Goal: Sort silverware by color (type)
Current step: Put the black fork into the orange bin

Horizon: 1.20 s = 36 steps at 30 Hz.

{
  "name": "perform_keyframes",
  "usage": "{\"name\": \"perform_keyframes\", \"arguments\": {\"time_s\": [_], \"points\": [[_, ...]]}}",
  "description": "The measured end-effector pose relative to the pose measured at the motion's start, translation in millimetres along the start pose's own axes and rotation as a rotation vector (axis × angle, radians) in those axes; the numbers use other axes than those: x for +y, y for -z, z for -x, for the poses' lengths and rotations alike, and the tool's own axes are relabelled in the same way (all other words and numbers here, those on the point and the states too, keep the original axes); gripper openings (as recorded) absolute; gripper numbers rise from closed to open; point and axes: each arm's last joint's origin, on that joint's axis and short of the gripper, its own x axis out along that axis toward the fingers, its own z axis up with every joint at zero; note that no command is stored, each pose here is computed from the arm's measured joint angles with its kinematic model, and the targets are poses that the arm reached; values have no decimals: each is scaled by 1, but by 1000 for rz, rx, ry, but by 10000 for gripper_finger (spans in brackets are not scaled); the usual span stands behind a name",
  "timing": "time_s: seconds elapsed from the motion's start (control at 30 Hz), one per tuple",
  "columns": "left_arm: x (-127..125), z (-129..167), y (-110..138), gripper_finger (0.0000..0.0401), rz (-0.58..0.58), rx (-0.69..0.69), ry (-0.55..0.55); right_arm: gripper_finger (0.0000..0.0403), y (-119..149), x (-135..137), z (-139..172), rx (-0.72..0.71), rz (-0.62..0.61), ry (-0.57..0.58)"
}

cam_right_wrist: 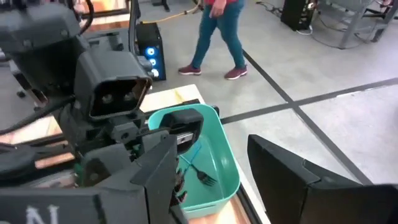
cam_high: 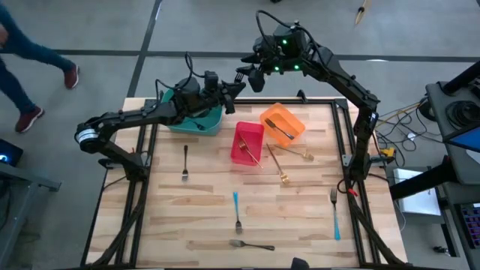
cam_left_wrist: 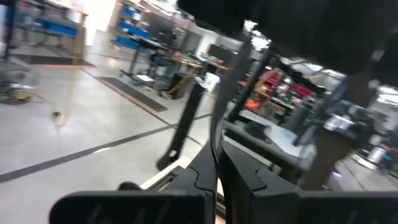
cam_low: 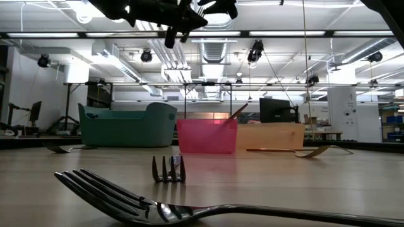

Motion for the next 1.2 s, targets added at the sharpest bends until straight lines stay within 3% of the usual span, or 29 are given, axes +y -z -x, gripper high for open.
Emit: {"name": "perform_keyframes", "arguments": {"time_s": [0.33,0.63,0.87,1.2], "points": [[3,11,-11,0,-79,-67,-237,187,-7,-3,11,-51,-179,60],[1,21,-25,0,-23,-146,-309,187,13,14,9,162,-25,-3],[-1,23,-29,0,19,-185,-296,187,34,31,-38,238,44,-28],[-4,26,-34,0,131,-207,-237,162,25,34,-51,92,77,108]]}}
